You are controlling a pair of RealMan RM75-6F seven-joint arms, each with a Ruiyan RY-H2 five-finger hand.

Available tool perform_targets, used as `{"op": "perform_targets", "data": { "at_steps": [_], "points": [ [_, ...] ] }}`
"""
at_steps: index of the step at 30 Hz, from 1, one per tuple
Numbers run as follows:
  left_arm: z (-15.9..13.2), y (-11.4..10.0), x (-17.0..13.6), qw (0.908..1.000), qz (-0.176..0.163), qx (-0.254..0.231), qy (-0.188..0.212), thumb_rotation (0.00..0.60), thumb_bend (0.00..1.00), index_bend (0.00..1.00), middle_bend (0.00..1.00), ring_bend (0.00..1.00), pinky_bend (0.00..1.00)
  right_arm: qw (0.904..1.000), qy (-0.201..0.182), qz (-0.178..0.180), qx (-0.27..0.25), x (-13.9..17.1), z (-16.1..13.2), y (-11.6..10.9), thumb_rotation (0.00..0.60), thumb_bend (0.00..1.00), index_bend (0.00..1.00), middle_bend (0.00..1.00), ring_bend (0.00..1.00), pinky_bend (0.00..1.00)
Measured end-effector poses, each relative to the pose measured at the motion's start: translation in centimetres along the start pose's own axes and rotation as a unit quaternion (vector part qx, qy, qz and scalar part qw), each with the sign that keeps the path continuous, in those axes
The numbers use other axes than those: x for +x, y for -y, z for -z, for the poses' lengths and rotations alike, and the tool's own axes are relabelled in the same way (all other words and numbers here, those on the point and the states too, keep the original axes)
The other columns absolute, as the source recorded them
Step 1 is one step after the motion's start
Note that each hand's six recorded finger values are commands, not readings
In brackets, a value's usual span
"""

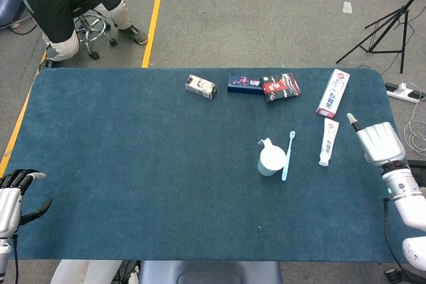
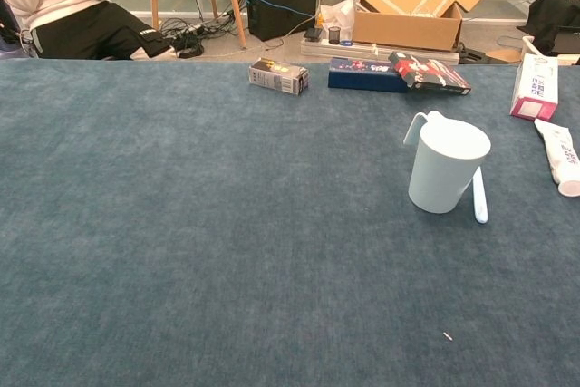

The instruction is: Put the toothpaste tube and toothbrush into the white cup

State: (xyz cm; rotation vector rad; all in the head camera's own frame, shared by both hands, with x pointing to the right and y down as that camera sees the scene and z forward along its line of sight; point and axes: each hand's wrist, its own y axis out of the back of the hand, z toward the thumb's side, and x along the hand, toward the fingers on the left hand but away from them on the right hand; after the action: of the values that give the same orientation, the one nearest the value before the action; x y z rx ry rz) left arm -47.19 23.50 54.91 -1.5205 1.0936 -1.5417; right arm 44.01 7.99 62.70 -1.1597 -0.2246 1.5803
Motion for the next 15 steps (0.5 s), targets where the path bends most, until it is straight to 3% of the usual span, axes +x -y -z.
{"op": "perform_targets", "data": {
  "at_steps": [15],
  "points": [
    [0.1, -0.3, -0.1, 1.0, -0.002, -0.003, -0.001, 0.6, 0.22, 0.33, 0.3, 0.21, 0.26, 0.9976, -0.02, -0.03, 0.058, -2.4, -3.0, 3.3, 0.6, 0.0, 0.09, 0.95, 0.84, 1.0]
  ]
}}
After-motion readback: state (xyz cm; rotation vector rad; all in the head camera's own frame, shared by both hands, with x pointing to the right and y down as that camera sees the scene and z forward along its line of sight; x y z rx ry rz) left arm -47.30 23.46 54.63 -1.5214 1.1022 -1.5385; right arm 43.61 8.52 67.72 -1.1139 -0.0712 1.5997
